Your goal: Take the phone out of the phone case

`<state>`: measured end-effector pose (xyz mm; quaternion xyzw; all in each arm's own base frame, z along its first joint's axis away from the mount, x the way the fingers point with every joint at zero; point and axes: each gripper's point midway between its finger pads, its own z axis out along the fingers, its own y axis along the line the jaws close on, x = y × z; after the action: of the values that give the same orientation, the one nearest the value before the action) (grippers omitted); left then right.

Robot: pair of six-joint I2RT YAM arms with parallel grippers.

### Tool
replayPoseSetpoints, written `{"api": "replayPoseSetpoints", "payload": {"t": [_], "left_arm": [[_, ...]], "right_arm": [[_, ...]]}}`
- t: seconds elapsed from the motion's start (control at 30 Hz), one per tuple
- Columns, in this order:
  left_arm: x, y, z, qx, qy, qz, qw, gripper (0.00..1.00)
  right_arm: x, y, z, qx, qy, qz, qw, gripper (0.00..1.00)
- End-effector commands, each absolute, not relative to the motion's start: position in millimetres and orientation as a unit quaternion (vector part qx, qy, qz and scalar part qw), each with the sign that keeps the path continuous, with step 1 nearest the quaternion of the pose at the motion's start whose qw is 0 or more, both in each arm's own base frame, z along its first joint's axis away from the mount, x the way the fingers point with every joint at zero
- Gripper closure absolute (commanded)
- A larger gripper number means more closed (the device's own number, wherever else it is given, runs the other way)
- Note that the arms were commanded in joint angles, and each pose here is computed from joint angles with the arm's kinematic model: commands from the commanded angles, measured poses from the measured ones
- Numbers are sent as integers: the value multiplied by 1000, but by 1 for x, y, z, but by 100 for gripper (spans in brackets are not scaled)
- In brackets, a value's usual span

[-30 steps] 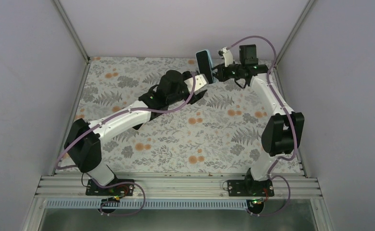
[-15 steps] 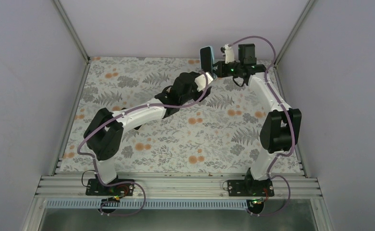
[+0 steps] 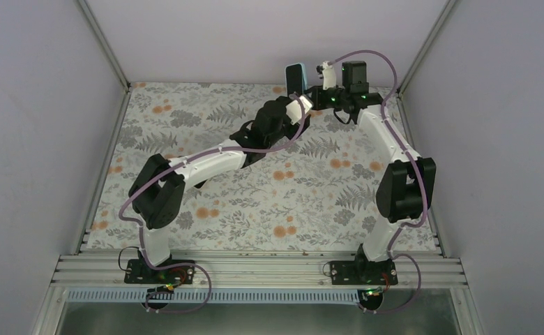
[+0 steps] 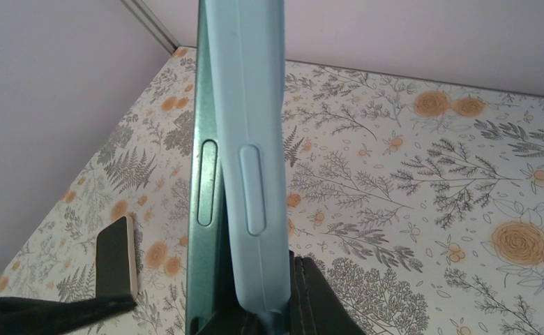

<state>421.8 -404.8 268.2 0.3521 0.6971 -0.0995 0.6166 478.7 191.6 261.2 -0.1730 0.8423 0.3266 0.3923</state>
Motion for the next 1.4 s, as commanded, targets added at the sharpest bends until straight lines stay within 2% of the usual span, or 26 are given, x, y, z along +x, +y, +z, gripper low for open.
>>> {"api": "replayPoseSetpoints", "payload": {"t": [0.0,0.9,1.2,1.37], "left_arm": [[427,-414,275,338,692,-103,630,26],[454,-385,274,291,692,-24,660,27],[482,-340,303,222,683,61,693,34],[501,-303,321,190,671,99,710,44]], "right_arm": [[479,202,296,-190,811,343,434,96],[455,214,306,-206,800,366,428,96],[448,216,302,-204,803,364,426,97],[444,220,295,-204,804,375,414,97]]}}
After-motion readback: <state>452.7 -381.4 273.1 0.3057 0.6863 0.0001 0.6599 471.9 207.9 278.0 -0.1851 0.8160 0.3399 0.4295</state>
